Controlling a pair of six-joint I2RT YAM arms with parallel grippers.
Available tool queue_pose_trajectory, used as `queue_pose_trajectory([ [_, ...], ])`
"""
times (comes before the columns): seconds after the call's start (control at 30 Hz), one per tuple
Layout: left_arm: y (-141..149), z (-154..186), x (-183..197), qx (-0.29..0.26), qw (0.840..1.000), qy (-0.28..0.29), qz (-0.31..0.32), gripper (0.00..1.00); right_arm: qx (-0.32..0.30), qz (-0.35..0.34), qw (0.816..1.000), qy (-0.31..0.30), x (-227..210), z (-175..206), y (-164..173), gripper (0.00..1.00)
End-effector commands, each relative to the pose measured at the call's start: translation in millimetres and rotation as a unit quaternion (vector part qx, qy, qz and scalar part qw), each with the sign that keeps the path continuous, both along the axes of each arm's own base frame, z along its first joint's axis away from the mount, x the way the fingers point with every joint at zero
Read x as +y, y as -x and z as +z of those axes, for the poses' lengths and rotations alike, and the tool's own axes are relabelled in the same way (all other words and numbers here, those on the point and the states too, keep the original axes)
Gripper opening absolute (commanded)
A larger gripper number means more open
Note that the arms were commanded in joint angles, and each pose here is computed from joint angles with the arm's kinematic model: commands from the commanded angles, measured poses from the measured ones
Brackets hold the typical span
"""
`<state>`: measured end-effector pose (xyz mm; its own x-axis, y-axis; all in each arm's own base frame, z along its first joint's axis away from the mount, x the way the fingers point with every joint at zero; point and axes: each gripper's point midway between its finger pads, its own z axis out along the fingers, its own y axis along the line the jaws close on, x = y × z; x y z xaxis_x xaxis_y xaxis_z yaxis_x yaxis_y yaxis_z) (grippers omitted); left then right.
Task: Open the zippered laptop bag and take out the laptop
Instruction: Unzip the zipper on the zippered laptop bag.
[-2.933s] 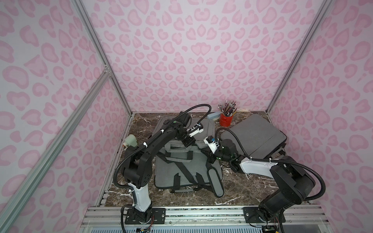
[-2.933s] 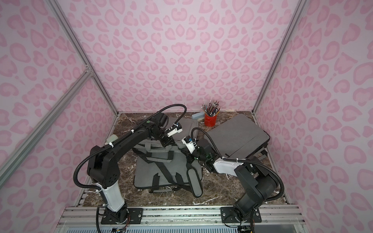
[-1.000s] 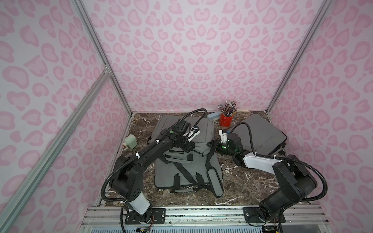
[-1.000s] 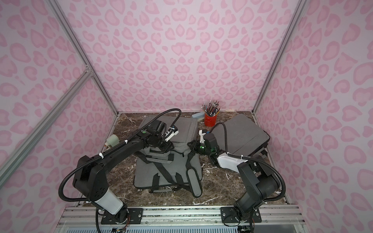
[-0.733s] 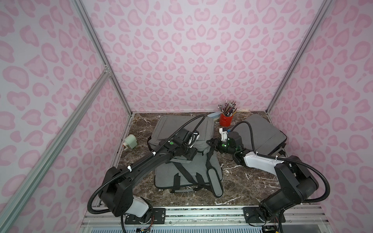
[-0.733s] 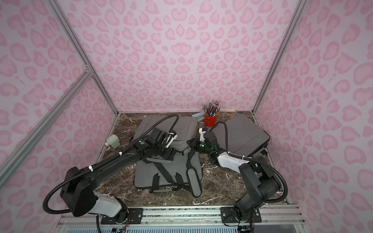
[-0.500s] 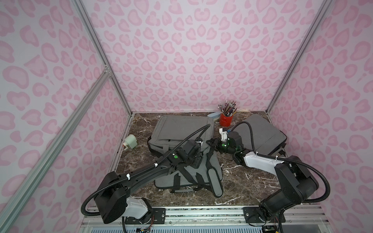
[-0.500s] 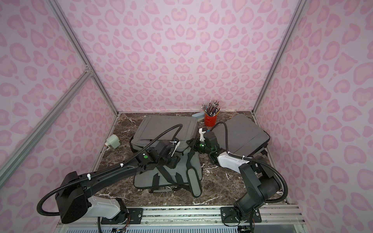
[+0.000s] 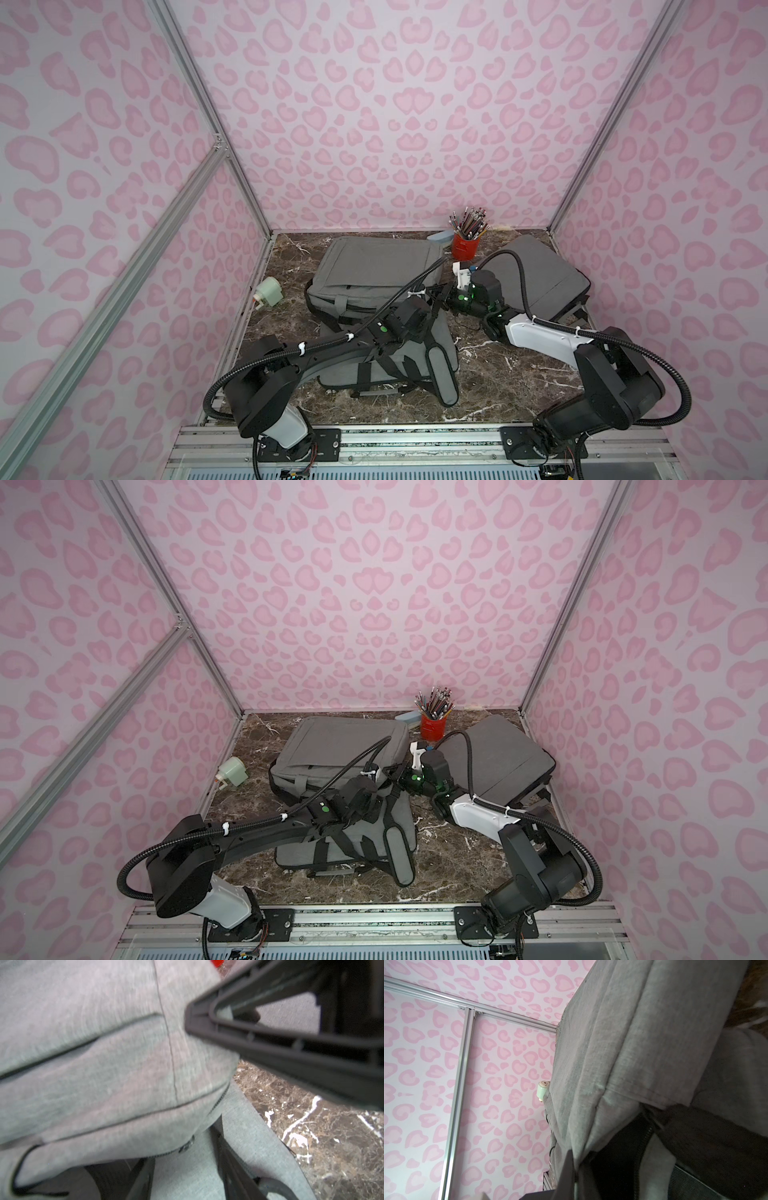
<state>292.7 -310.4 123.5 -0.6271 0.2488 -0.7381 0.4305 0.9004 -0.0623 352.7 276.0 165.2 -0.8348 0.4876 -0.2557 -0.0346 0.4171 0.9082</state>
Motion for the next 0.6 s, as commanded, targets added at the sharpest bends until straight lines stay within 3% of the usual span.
queue_pose_trajectory([
  [0.0, -5.4, 12.6, -19.5, -0.029, 0.998, 0.037, -0.031, 0.47, -0.022, 0.012, 0.999, -0.021, 3.2, 12.7, 0.6, 0.0],
  [0.13, -2.9, 10.3, -26.9, -0.034, 0.996, 0.054, -0.055, 0.32, -0.02, 0.01, 0.999, -0.024, 1.2, 10.5, 0.0, 0.0],
  [0.3, -1.5, 6.4, -28.5, -0.032, 0.995, 0.057, -0.07, 0.23, -0.018, 0.01, 0.999, -0.027, -0.5, 8.7, 0.3, 0.0],
  [0.57, -10.7, -9.8, -7.4, -0.007, 0.997, 0.056, -0.046, 0.22, -0.018, 0.007, 0.999, -0.028, -5.2, 7.2, -0.9, 0.0],
])
